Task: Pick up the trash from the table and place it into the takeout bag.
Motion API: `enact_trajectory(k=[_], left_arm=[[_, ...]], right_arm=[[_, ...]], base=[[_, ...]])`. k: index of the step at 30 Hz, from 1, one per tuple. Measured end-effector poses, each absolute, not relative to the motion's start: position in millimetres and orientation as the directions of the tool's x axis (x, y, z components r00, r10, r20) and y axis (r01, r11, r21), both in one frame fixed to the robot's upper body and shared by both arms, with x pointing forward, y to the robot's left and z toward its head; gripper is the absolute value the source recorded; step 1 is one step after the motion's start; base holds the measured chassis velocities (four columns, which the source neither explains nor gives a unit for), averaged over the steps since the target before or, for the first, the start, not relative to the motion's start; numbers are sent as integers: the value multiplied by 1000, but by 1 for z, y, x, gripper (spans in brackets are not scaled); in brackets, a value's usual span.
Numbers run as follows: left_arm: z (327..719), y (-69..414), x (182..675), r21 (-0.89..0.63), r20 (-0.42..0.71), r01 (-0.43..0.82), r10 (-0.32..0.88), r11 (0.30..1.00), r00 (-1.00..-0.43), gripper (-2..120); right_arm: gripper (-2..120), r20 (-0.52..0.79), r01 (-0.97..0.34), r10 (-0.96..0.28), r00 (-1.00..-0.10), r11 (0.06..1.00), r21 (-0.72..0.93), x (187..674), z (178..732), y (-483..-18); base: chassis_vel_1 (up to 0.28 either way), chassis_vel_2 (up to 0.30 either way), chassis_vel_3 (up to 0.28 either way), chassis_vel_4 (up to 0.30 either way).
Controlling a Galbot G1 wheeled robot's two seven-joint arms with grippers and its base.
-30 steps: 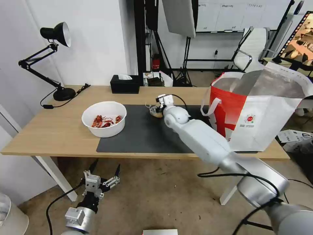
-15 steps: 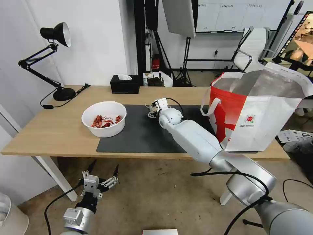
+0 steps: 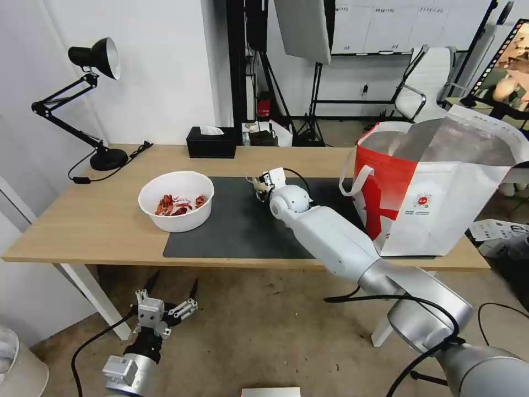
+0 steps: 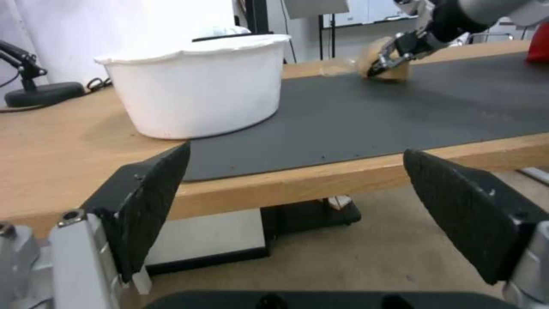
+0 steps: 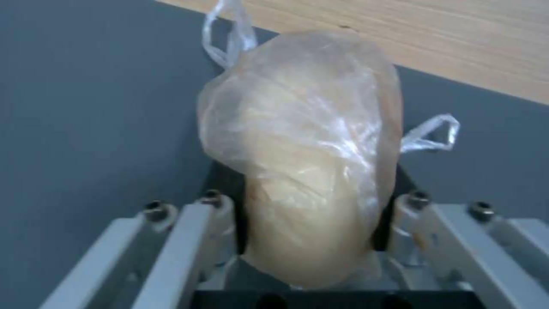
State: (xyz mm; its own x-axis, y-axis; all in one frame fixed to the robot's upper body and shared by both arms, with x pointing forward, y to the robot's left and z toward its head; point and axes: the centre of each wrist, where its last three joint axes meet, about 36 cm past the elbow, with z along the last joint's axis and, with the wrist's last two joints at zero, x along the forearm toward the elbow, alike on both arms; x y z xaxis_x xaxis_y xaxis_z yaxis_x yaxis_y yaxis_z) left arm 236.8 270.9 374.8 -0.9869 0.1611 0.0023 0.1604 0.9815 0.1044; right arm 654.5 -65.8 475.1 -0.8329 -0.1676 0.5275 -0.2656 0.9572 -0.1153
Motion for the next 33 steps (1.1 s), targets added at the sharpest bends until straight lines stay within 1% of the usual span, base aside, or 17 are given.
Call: enact_trajectory(k=[1,4,6,8,9,12,14,15,19,20,22,23,25,28,30,32,33], left_arm=[[376,270,236,104,1,161,162,981,-987,100],[378,268,235,102,-4,163,164,981,-986,100],[379,267,235,102,-7,163,165,981,-986,100],[382,266,233,103,-11,165,167,981,-986,100],[382,266,233,103,-11,165,167,981,-986,100],[386,264,232,112,-18,169,172,979,-985,100],[387,264,232,113,-18,175,178,978,-984,100],[388,263,232,115,-19,193,197,974,-980,100],[389,260,232,114,-19,209,212,971,-977,100],[389,259,232,113,-18,212,216,971,-976,100],[388,257,232,112,-18,216,219,970,-976,100],[388,257,232,112,-18,216,219,970,-976,100],[388,256,232,112,-15,219,222,969,-975,100],[387,256,232,112,-14,220,223,969,-975,100],[388,256,232,114,-15,221,224,969,-974,100],[396,255,235,122,-35,231,237,965,-971,100],[396,255,235,122,-35,231,237,965,-971,100]], right_arm=[[28,519,-259,-164,-839,959,-115,650,476,-71],[18,473,-254,-174,-864,961,-110,637,483,-82],[16,435,-255,-183,-882,961,-112,629,488,-88],[10,286,-258,-207,-936,954,-152,603,504,-105],[10,286,-258,-207,-936,954,-152,603,504,-105],[8,95,-244,-229,-969,951,-188,568,534,-135],[8,57,-230,-223,-973,954,-193,559,545,-143],[7,-12,-189,-196,-981,960,-205,542,566,-161],[7,-77,-107,-127,-989,969,-223,523,592,-183],[7,-114,-24,-54,-992,969,-246,511,614,-203],[7,-157,61,18,-987,961,-270,499,635,-227],[7,-157,61,18,-987,961,-270,499,635,-227],[7,-172,150,103,-980,945,-289,484,652,-252],[7,-163,174,130,-978,940,-294,480,654,-259],[7,-140,196,161,-977,933,-302,478,652,-271],[7,-34,198,197,-980,933,-300,476,649,-289],[7,-34,198,197,-980,933,-300,476,649,-289]], base=[[0,0,0,0],[0,0,0,0],[0,0,0,0],[0,0,0,0],[0,0,0,0],[0,0,0,0],[0,0,0,0],[0,0,0,0],[0,0,0,0],[0,0,0,0],[0,0,0,0],[0,0,0,0],[0,0,0,0],[0,0,0,0],[0,0,0,0],[0,0,0,0],[0,0,0,0]])
